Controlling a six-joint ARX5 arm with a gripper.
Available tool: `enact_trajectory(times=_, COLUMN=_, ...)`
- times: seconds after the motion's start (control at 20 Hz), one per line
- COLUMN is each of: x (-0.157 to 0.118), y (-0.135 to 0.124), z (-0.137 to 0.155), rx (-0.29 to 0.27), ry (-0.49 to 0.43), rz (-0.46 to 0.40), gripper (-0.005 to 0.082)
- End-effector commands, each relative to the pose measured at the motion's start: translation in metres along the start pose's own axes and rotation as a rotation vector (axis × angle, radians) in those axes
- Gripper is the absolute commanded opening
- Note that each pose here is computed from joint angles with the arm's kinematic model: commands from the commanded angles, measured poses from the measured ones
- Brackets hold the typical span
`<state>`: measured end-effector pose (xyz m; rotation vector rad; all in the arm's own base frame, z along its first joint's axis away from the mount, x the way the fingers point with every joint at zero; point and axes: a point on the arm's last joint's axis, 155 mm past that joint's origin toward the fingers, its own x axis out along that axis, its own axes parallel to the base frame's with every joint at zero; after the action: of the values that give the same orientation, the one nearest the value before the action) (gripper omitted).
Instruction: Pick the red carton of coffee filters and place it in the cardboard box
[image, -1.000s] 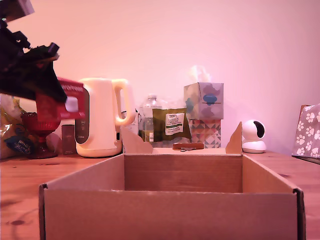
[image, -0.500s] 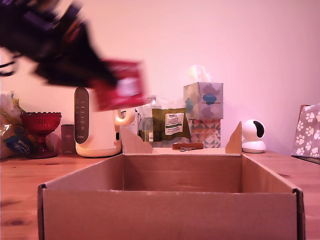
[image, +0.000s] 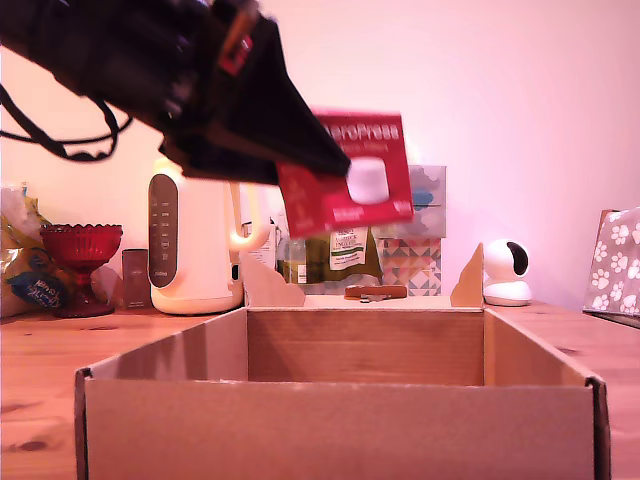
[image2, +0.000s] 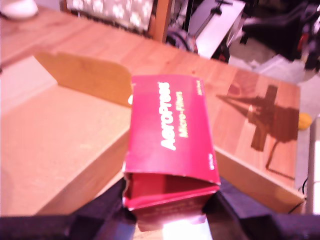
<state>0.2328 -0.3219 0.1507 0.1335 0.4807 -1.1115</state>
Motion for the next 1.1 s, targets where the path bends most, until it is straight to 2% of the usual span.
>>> enact_trajectory(times=0.0, x=0.005, y=0.002, z=-0.014, rx=-0.003, ry=0.025, rz=0.003, gripper=0.0213)
enact_trajectory(times=0.15, x=0.018, y=0.006, z=-0.035, rx=-0.024, ry=0.084, rz=0.004, gripper=0.0213)
enact_trajectory(times=0.35, x=0.032, y=0.009, z=-0.082, rx=-0.074, ry=0.230, rz=-0.003, gripper=0.0213)
enact_trajectory(times=0.5, x=0.034, y=0.007, z=-0.091, rx=-0.080, ry=0.258, rz=-0.008, gripper=0.0223)
enact_trajectory(times=0.55, x=0.034, y=0.007, z=-0.091, rx=-0.080, ry=0.258, rz=-0.009, gripper=0.0275)
enact_trajectory(times=0.65, x=0.034, y=0.004, z=-0.088, rx=-0.082, ry=0.252, rz=-0.022, gripper=0.0609)
enact_trajectory(times=0.7, x=0.033, y=0.001, z=-0.085, rx=-0.084, ry=0.249, rz=-0.042, gripper=0.0710)
enact_trajectory(times=0.75, x=0.032, y=-0.001, z=-0.082, rx=-0.081, ry=0.239, rz=-0.046, gripper=0.0740)
enact_trajectory(times=0.9, x=0.025, y=0.000, z=-0.067, rx=-0.074, ry=0.200, rz=-0.028, gripper=0.0717)
enact_trajectory(times=1.05, x=0.011, y=0.003, z=-0.043, rx=-0.048, ry=0.136, rz=0.009, gripper=0.0615)
